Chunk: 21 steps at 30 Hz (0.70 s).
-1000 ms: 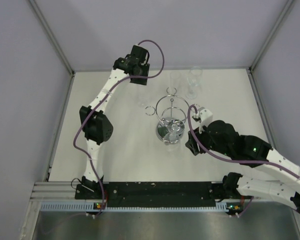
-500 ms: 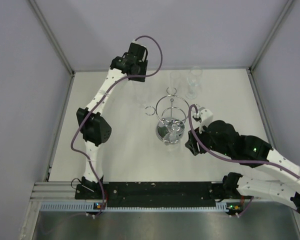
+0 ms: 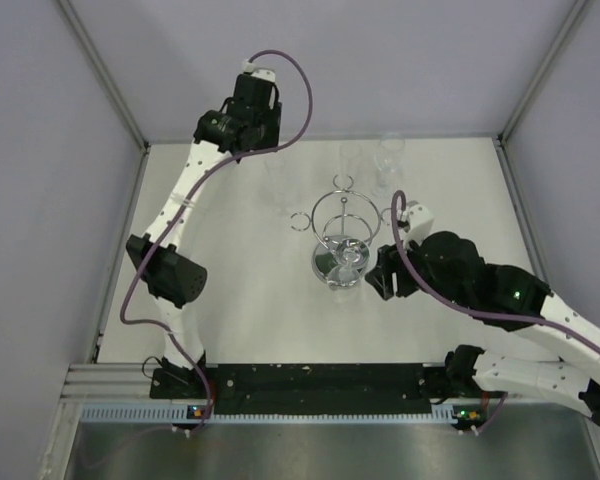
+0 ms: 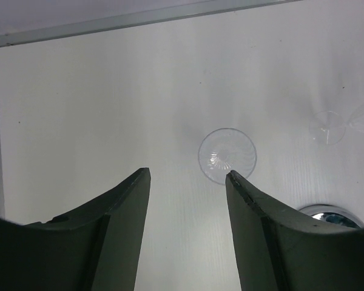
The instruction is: Take the wine glass off the wine glass rack
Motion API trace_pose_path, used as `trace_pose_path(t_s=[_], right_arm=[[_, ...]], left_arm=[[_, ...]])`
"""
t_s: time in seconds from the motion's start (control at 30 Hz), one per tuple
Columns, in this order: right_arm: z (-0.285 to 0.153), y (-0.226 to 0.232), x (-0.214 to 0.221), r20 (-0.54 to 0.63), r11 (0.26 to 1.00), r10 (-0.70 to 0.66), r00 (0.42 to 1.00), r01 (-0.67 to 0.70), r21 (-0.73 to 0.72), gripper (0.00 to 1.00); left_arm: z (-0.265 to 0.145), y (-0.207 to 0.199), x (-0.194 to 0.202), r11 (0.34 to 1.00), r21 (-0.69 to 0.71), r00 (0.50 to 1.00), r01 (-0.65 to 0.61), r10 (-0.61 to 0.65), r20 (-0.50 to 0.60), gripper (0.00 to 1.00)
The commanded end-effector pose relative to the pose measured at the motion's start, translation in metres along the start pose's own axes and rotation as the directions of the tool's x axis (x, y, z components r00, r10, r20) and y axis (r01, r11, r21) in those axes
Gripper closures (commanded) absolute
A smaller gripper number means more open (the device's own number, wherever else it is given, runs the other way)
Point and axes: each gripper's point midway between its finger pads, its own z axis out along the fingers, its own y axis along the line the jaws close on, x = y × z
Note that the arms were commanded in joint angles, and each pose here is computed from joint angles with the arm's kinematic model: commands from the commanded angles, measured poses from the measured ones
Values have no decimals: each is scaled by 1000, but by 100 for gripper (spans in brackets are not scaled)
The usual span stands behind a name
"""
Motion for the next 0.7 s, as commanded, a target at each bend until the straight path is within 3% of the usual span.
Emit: trace_pose_path(t_s=[0.0,0.27,0.53,0.67], right_arm=[[-28,15,-47,143,993,91,986,-80,-81,42],[-41,36,-58,129,973,157,979,-131,-191,40],[-28,26,-62,156,963,256,954,-237,-126,36],[-16,22,-67,156,942,325,933,-305,-136,35]], left_arm=[[-45,4,-32,996,67,989,58,-66,135,41],[-73,-30,-5,947,308,989,89,-120,82,40],[-135,-61,12,808,585,978,71,-173,119,35],[-163,-74,31,709,704,971,53,-201,130,27]])
